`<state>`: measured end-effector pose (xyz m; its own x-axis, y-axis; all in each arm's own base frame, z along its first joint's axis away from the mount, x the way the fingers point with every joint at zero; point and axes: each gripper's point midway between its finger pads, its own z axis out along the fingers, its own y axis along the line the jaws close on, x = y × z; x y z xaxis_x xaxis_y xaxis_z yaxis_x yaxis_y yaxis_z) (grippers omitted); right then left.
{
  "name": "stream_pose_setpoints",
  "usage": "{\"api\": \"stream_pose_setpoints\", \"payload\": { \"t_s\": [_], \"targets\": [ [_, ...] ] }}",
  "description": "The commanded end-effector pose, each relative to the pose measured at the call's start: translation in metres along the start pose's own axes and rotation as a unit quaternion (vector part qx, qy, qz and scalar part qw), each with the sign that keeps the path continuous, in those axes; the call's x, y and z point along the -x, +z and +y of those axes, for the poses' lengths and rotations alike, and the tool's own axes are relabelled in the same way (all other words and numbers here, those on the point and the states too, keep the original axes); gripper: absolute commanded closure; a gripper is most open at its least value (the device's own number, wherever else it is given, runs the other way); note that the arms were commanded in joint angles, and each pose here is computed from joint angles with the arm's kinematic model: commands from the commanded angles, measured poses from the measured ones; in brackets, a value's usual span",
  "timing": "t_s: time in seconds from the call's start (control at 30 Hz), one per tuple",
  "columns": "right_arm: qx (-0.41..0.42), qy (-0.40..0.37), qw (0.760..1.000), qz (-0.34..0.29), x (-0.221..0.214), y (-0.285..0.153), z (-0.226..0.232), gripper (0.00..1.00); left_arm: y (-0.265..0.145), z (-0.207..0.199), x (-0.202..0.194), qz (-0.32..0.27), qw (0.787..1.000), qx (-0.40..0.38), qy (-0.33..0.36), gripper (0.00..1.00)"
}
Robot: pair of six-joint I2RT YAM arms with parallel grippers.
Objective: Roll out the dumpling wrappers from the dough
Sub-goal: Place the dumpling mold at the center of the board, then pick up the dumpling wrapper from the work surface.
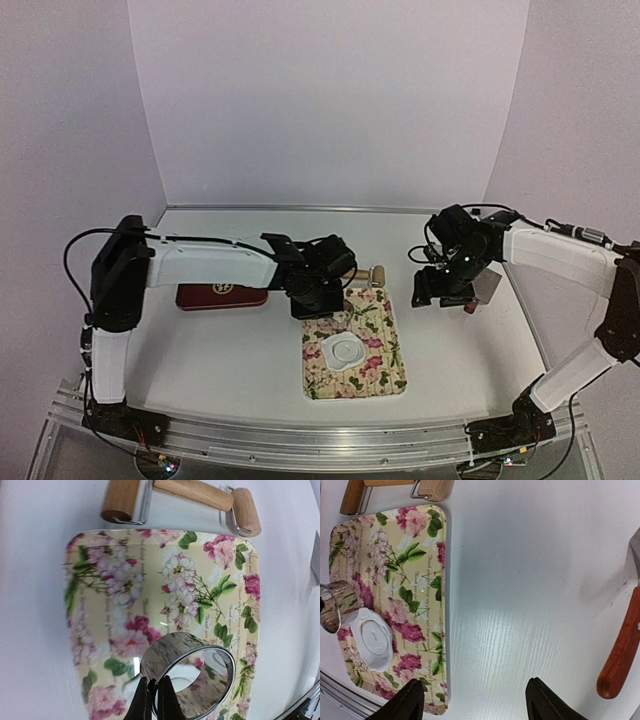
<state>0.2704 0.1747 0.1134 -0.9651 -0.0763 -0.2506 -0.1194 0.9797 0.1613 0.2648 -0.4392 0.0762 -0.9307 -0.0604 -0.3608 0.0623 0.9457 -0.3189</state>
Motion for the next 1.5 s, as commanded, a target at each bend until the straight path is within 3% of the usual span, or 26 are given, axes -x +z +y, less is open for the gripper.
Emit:
{"api": "stream_pose_setpoints", "payload": {
  "t_s": [0.0,0.23,0.4,0.57,0.63,0.77,0.83,0.97,1.1,1.23,1.47],
  "targets": [
    [0.055,-0.014,0.998,0.003,-0.001,0.004,0.018,0.36,-0.059,0.026,0.008,-0.032,0.996,-0.013,-0.08,1.0],
    [0.11,0.0,0.994,-0.026,-0.01,-0.001,0.027,0.13,-0.068,0.121,-0.046,0.016,0.987,0.097,-0.124,1.0],
    [0.142,0.015,0.989,-0.044,-0.015,-0.007,0.032,0.11,-0.07,0.158,-0.068,0.031,0.98,0.138,-0.139,1.0],
    [0.151,0.02,0.987,-0.047,-0.019,-0.01,0.032,0.11,-0.066,0.168,-0.075,0.044,0.979,0.144,-0.136,0.98],
    [0.152,0.024,0.987,-0.044,-0.021,-0.01,0.032,0.11,-0.063,0.167,-0.076,0.049,0.98,0.143,-0.132,0.89],
    [0.155,0.029,0.987,-0.041,-0.023,-0.01,0.032,0.12,-0.072,0.169,-0.067,0.034,0.976,0.164,-0.139,0.52],
    [0.157,0.029,0.986,-0.042,-0.023,-0.011,0.033,0.13,-0.084,0.162,-0.054,0.013,0.977,0.165,-0.136,0.37],
    [0.168,0.029,0.985,-0.029,-0.025,-0.009,0.037,0.16,-0.105,0.12,-0.022,-0.036,0.987,0.132,-0.079,0.31],
    [0.183,0.032,0.983,-0.004,-0.03,-0.001,0.045,0.22,-0.096,0.059,-0.016,-0.022,0.997,0.078,-0.02,0.31],
    [0.195,0.037,0.98,0.003,-0.031,0.003,0.049,0.26,-0.061,0.012,-0.035,0.037,0.999,0.009,0.018,0.34],
    [0.195,0.046,0.98,0.001,-0.034,0.002,0.047,0.27,-0.018,0.0,-0.064,0.095,0.995,-0.024,0.021,0.4]
  ]
}}
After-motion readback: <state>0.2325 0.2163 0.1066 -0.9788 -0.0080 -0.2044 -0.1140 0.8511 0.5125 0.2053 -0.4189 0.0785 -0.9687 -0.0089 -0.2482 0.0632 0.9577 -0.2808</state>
